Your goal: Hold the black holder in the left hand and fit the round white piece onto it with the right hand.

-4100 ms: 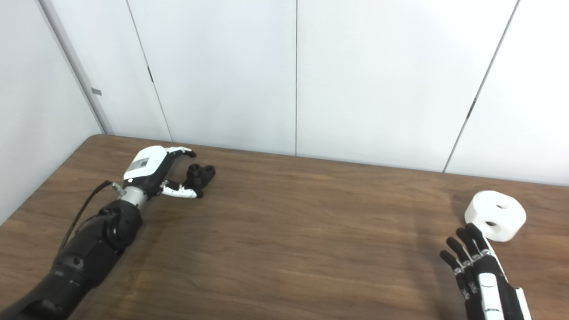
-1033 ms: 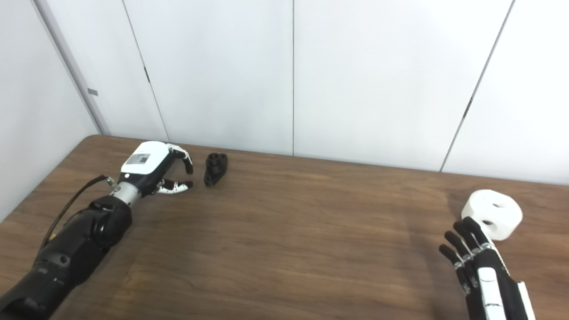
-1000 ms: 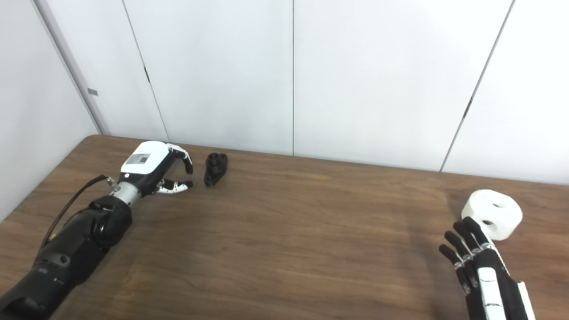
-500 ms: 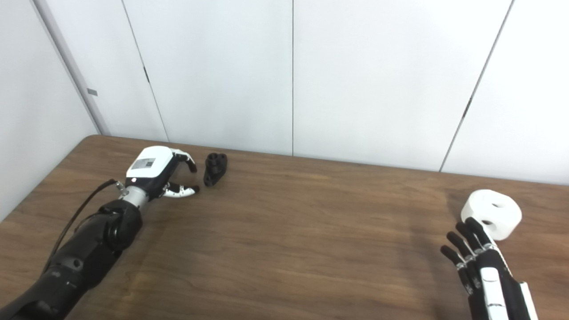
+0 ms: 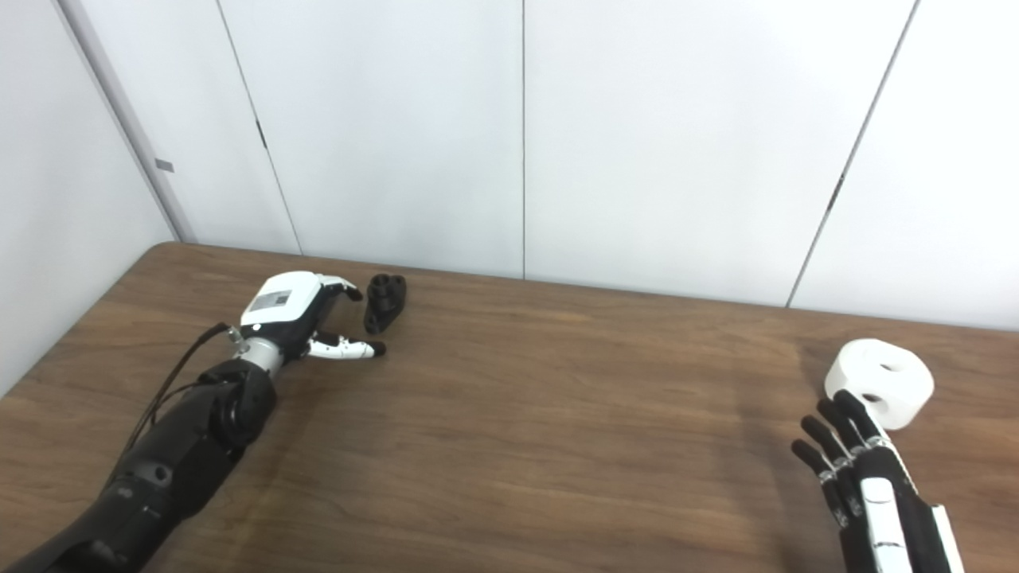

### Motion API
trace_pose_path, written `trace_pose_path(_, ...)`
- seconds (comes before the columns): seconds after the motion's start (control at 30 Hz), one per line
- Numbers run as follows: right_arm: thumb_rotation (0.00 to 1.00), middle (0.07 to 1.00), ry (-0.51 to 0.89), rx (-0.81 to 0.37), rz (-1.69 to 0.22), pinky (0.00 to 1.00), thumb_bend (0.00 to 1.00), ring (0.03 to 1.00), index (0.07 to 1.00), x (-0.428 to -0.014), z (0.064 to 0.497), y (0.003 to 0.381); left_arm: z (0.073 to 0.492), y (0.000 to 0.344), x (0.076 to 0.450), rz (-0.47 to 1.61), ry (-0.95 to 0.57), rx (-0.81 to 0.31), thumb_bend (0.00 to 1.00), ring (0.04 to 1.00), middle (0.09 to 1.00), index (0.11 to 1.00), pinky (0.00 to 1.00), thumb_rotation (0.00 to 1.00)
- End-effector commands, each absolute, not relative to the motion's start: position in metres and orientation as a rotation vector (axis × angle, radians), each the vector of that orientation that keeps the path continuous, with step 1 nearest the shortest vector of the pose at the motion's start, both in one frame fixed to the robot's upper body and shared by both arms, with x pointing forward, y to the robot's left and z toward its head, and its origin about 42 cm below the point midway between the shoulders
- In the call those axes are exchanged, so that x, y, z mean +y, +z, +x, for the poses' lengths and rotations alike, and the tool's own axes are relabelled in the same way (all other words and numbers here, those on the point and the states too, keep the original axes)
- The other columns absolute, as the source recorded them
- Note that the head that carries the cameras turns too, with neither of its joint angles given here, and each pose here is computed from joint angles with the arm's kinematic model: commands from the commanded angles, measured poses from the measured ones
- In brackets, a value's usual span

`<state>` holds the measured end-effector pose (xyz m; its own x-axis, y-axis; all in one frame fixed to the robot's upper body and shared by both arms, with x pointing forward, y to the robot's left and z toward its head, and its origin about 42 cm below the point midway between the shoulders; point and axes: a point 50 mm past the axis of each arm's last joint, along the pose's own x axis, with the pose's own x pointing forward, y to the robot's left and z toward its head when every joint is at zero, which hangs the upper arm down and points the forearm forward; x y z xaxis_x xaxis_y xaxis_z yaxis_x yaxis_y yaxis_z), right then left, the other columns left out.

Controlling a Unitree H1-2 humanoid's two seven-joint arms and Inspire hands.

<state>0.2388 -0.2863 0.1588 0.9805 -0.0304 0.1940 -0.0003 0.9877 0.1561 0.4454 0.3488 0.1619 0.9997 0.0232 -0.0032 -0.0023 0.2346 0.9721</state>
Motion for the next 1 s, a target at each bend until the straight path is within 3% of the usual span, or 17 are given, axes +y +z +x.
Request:
trace_pose_path(0.0, 0.71, 0.891, -0.010, -0.276, 0.150, 0.84, 0.35, 0.872, 0.872, -0.289, 0.243, 0.172, 0.461, 0.195, 0.342, 1.339, 0.057, -0.070, 1.00, 0.914, 0.870, 0.764, 0.85, 0.54)
trace_pose_path(0.33, 0.69, 0.883, -0.010, -0.281, 0.140, 0.83, 0.35, 0.868, 0.860, -0.288, 0.244, 0.172, 0.462, 0.193, 0.331, 1.298, 0.049, -0.046, 1.00, 0.935, 0.880, 0.769, 0.90, 0.48)
trace_pose_path(0.6, 0.69, 0.893, 0.001, -0.277, 0.155, 0.82, 0.34, 0.873, 0.874, -0.289, 0.240, 0.169, 0.468, 0.190, 0.315, 1.275, 0.054, -0.076, 1.00, 0.919, 0.863, 0.747, 0.88, 0.45)
trace_pose_path(0.97, 0.67, 0.890, -0.007, -0.273, 0.158, 0.83, 0.34, 0.875, 0.868, -0.290, 0.239, 0.167, 0.480, 0.187, 0.301, 1.235, 0.064, -0.063, 1.00, 0.919, 0.862, 0.748, 0.87, 0.46)
